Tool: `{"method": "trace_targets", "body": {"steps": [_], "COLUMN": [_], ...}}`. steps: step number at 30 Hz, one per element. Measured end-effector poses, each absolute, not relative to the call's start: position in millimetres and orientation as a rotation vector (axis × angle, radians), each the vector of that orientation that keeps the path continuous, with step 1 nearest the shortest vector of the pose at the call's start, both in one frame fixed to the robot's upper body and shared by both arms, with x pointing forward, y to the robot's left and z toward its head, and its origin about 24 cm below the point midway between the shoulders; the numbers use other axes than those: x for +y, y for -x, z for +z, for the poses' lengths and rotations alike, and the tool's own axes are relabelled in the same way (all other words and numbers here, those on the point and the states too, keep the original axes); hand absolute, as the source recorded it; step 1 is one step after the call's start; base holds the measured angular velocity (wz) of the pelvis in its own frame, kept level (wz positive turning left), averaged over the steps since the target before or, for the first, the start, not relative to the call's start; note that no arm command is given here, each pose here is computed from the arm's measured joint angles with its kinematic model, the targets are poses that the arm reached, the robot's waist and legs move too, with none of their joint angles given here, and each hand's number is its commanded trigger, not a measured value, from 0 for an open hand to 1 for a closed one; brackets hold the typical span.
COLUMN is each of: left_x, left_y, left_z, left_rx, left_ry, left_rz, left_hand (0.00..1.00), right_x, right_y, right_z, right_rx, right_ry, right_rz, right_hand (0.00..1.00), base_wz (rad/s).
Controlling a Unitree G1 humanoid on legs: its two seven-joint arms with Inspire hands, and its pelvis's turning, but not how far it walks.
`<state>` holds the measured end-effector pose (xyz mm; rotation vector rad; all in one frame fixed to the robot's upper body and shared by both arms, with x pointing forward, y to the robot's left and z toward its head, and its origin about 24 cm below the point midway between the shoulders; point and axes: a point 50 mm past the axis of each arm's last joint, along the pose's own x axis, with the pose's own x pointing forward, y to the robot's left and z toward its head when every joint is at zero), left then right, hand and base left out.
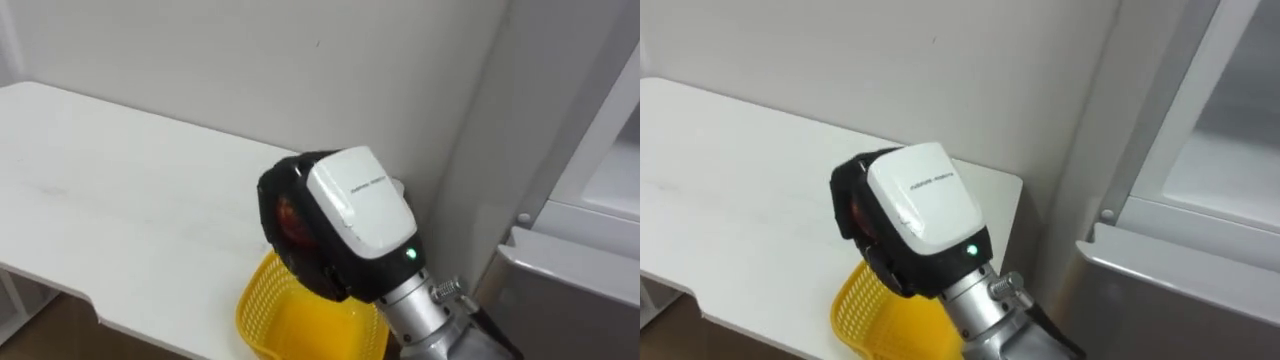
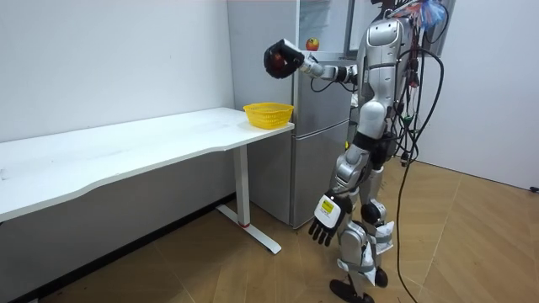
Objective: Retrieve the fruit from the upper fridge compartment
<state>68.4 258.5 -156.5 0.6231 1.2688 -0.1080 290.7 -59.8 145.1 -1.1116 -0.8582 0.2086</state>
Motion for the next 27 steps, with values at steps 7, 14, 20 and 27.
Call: {"method": "trace_targets", "body": {"steps": [7, 14, 20, 27], "left_x": [258.5, 258.7, 258.4, 258.2], "left_y": [-70.6, -73.3, -76.8, -79.2], "left_z": [-156.3, -155.8, -155.2, -154.7], "left_rx": [1.272, 1.267, 1.257, 1.245], "left_ry": [-0.624, -0.643, -0.644, -0.654], "left_rz": [-0.111, -0.12, -0.119, -0.108], "left_hand": [0.0, 0.0, 0.0, 0.0], "right_x": [-65.0, -66.7, -69.0, -70.2], "right_y": [-298.1, -299.8, -302.2, -303.1], "right_z": [132.2, 128.8, 123.8, 121.5], "right_rx": [-0.775, -0.759, -0.737, -0.729], "right_ry": [1.12, 1.128, 1.138, 1.139], "right_rz": [0.223, 0.224, 0.223, 0.221], "right_hand": [1.0, 1.0, 1.0, 1.0], "base_wz": [0.0, 0.01, 0.05, -0.01]}}
